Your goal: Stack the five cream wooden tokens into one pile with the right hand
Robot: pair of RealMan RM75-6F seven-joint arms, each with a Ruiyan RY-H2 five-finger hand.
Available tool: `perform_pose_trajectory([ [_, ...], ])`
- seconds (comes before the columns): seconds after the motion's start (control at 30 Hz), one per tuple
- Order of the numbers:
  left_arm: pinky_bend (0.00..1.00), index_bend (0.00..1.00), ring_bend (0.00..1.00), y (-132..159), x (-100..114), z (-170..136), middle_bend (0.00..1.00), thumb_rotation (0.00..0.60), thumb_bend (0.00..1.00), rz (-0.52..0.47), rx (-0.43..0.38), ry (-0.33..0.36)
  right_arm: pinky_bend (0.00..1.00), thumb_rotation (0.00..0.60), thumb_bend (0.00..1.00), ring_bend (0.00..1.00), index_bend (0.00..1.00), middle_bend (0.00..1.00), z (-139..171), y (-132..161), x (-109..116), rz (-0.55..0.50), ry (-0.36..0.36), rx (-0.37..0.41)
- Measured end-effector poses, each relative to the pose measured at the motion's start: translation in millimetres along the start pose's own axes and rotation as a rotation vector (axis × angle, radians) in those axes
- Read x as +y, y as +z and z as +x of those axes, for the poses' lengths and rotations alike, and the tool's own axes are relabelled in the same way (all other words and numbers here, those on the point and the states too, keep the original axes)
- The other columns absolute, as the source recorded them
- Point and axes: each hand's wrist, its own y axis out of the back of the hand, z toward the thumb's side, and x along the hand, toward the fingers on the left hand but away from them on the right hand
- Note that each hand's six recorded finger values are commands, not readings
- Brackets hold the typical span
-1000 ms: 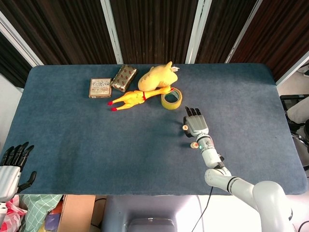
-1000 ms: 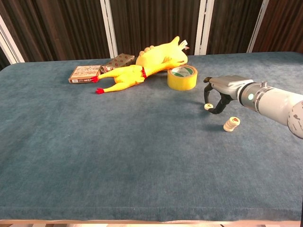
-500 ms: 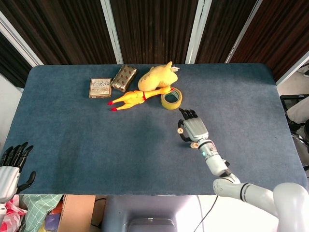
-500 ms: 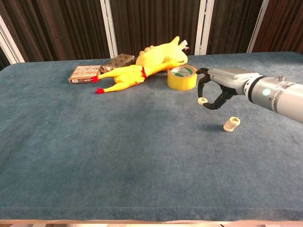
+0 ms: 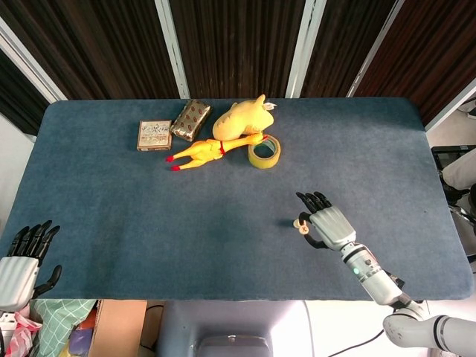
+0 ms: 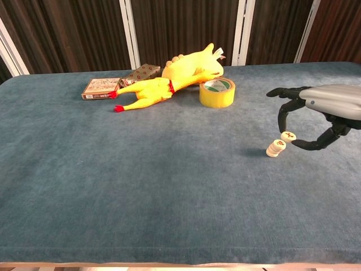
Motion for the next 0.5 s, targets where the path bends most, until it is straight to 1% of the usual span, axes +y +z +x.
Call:
perform_pose_trajectory([
  [0.17,0.01,0.00,0.00,-1,0,1,0.00,0.600,0.40,-0.005,0.003,-0.003,0.00,0.600,0.51,0.00,0.62,0.10,-4,-4,-5,0.045,-0.007,-0.012],
  [0.3,0.01,0.00,0.00,-3,1,2,0.00,0.600,0.40,-0.010,0.005,-0.002,0.00,0.600,0.51,0.00,0.62,0.10,-12,-11,-8,0.081,-0.005,-0.039],
  [0.5,0.01,0.00,0.00,-3,1,3,0.00,0.600,0.40,-0.012,0.005,-0.003,0.00,0.600,0.51,0.00,0.62,0.10,-23,-19,-12,0.088,0.002,-0.081],
])
